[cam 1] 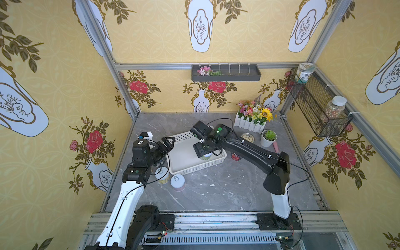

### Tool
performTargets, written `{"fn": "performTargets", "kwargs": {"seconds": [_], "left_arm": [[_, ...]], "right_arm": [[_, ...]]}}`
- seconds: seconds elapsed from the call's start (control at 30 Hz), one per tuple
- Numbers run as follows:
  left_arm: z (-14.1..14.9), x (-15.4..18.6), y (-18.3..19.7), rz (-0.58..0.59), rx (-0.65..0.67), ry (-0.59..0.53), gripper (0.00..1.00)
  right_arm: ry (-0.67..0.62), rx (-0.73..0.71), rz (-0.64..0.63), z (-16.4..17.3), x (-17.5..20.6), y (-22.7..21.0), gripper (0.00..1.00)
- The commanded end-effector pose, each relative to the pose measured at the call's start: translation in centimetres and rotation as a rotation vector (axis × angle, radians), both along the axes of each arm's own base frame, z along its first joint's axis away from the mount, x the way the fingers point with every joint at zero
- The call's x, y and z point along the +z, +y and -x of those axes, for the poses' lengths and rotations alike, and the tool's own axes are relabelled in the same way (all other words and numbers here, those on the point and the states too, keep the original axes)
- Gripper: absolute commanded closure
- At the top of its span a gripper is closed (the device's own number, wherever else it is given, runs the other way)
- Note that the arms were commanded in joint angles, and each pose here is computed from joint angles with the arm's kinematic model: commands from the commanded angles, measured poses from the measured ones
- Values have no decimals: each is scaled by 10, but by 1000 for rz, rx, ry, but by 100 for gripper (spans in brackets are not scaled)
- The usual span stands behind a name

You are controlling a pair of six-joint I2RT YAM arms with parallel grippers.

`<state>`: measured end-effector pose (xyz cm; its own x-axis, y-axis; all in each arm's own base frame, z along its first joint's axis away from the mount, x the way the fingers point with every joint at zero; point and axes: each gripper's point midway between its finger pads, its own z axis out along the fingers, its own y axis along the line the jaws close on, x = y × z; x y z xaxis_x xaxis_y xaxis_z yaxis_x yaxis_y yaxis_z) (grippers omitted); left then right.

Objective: Put the canned food in the basket
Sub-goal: Place the canned food in the basket.

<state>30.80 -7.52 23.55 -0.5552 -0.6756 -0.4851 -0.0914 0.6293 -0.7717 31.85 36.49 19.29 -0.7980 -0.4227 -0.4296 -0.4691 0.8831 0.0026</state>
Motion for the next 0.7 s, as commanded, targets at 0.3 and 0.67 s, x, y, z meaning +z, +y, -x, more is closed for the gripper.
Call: {"fn": "performTargets", "kwargs": {"seconds": [0.3, 0.67], "left_arm": [[4, 10, 3, -2, 15, -27, 0], [1, 9, 2, -2, 12, -21, 0]], "right_arm": [[90, -84, -20, -103, -90, -4, 41], [30, -124, -35, -143, -107, -23, 41]]}}
